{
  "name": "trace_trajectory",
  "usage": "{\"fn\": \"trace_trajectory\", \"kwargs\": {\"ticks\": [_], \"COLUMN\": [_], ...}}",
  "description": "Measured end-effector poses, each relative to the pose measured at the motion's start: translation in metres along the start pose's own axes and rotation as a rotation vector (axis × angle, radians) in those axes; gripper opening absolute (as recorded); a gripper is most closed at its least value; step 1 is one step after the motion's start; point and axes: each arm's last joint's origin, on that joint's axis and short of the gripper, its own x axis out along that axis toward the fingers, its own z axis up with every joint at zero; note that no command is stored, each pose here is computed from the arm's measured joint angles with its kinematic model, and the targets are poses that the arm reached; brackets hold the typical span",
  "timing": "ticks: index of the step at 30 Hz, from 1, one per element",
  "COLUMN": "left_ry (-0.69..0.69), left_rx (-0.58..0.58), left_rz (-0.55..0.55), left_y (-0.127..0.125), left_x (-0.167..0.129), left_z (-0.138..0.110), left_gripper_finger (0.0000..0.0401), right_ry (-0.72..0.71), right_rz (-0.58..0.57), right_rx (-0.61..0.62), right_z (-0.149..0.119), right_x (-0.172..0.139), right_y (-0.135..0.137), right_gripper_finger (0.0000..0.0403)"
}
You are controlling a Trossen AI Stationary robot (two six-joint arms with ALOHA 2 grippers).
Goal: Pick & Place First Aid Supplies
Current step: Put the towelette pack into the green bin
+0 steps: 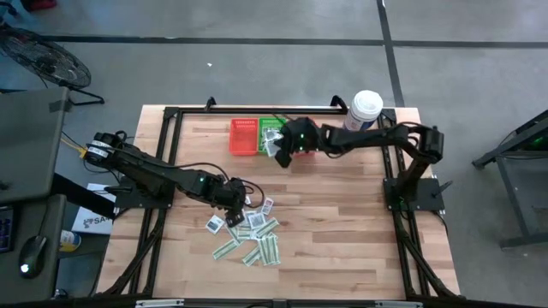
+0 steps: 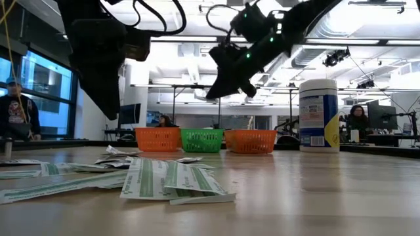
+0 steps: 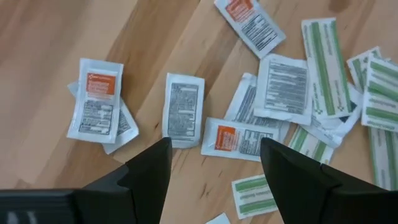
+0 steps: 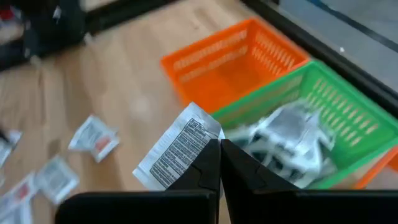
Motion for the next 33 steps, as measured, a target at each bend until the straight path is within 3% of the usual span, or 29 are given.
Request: {"fn": "trace_trajectory", "kwargs": {"ticks": [6,16,26,33], "left_ry": [-0.066,-0.244,-0.472,-0.566], "left_rx": [0.001,-0.02,-0.151,-0.212], "left_rz": [0.05,0.095,-0.167,-0.263], "left_y": [0.004,0.023,0.061,0.078], "left_x": [-0.007,-0.051,-0.05,-0.064], "left_z": [0.002,-0.002,-0.032,-0.047], "left_gripper_finger": [0.024,0.024,0.024,0.024], "right_ry": [0.008,-0.11,-0.081,0.033], "right_rz": [-0.004,-0.006,-0.022,-0.089], "right_rx": [0.064,0.11,0.139,0.148], "right_z": [-0.002,0.009,0.015,0.028], "right_x": [0.015,0.018,0.041,0.052], "right_y": [-0.031,-0.047,-0.054,-0.058], "right_gripper_finger": [0.0,0.0,0.0,0.0]}}
